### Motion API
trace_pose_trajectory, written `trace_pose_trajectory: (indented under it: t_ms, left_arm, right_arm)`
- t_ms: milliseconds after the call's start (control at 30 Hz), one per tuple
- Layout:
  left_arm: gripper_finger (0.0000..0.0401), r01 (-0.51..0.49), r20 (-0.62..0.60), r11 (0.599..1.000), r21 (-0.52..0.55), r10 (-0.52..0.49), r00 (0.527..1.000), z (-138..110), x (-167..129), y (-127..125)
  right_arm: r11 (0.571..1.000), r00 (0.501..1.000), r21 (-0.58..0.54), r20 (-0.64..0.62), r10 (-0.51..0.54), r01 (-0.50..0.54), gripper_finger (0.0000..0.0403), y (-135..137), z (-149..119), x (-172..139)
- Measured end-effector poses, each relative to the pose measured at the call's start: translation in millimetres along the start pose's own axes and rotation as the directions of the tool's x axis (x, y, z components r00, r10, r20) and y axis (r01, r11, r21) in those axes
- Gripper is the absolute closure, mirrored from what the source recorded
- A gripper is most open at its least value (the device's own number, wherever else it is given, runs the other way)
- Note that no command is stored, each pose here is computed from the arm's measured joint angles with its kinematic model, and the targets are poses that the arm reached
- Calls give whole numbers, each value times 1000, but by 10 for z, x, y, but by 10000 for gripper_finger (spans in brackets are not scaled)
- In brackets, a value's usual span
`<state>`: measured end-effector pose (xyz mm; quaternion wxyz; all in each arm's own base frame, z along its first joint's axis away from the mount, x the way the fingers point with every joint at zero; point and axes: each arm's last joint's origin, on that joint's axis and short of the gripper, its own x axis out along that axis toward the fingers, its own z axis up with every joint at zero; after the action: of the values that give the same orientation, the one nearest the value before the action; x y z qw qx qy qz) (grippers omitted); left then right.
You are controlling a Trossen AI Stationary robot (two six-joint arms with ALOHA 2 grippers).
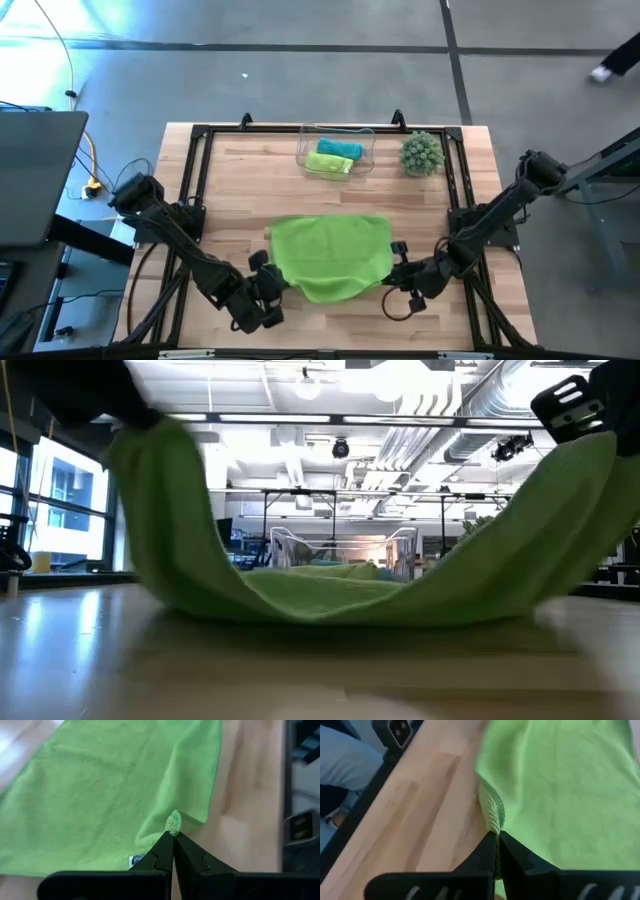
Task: Roll microfiber towels into tight, uniform cylinder then place into a basket
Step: Fold the green microfiber cloth
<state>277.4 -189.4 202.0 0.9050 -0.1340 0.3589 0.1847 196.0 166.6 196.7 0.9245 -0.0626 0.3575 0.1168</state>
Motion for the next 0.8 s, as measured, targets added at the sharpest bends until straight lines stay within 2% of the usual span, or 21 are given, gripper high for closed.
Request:
trace_pose_trajectory:
  t_ms: [167, 400, 533, 800]
  left_arm:
    - [401, -13, 40, 996, -83, 17, 999, 13, -64, 7]
    - [401, -109, 41, 986, -123, 115, 993, -28, -63, 102]
    - [400, -165, 30, 977, -132, 170, 985, -24, -41, 176]
    - [400, -225, 28, 965, -137, 231, 973, 11, -3, 262]
  right_arm:
    - [998, 1000, 66, -18, -16, 17, 403, -3, -3, 12]
    - [985, 990, 128, -91, -106, 118, 403, -65, -91, 12]
    - [978, 986, 137, -82, -147, 158, 403, -108, -80, 24]
    - [919, 971, 315, -106, -212, 235, 403, -308, -47, 80]
